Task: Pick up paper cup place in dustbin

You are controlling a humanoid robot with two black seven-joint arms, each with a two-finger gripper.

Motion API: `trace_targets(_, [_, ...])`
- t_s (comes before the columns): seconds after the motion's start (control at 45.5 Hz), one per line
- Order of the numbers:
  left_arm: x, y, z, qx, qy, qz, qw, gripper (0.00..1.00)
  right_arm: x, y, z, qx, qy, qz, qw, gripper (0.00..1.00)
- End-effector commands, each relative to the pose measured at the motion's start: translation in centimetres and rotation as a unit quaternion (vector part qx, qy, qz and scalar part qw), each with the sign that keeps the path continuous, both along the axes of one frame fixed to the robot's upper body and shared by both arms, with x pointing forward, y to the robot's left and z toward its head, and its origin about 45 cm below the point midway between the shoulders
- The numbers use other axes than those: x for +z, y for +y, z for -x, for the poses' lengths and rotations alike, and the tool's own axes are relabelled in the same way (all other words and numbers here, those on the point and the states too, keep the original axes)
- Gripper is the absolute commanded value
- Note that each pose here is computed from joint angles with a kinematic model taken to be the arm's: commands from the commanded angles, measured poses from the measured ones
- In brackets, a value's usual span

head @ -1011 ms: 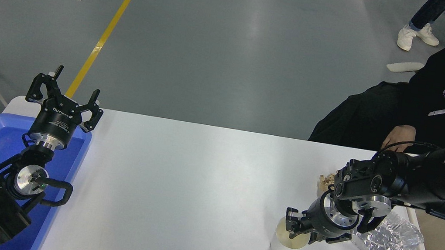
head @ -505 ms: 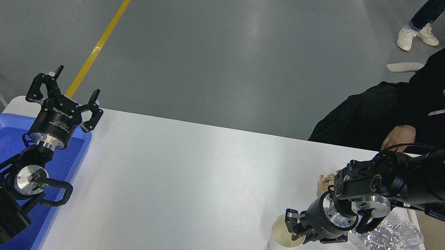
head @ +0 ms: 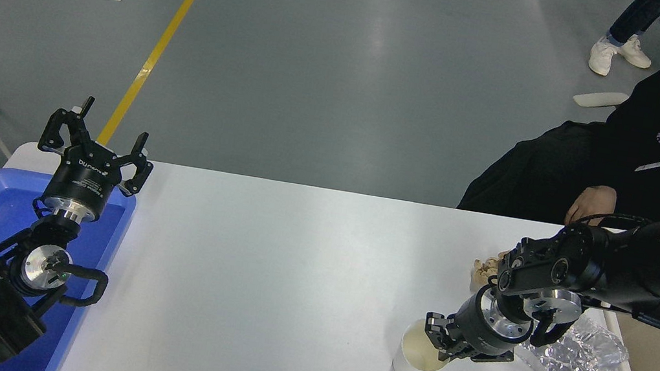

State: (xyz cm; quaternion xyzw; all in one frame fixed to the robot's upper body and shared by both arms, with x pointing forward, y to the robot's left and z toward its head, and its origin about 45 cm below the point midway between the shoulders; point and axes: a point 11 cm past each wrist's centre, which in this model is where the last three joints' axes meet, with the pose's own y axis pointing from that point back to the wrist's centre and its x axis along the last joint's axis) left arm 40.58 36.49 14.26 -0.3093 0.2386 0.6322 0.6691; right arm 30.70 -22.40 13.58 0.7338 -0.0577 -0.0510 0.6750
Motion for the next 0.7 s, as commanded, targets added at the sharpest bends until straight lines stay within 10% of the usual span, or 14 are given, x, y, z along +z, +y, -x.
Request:
trace_targets(0.0, [0.0, 0.0, 0.0, 0.0, 0.0, 0.0, 1.0, 0.98, 0.1, -0.1, 0.1, -0.001, 0.005, 0.0, 1.0, 0.0])
trace_targets(0.527, [0.1, 0.0, -0.1, 0.0, -0.001, 0.0, 1.0, 0.98, 12.5, -2.1, -2.2, -0.007, 0.066, -0.033, 0.997, 0.0])
trace_targets(0.681, [0.1, 0.0, -0.1, 0.0, -0.001, 0.0, 1.0, 0.98, 24.5, -3.0, -4.3, -0.039, -0.059, -0.05, 0.996, 0.0])
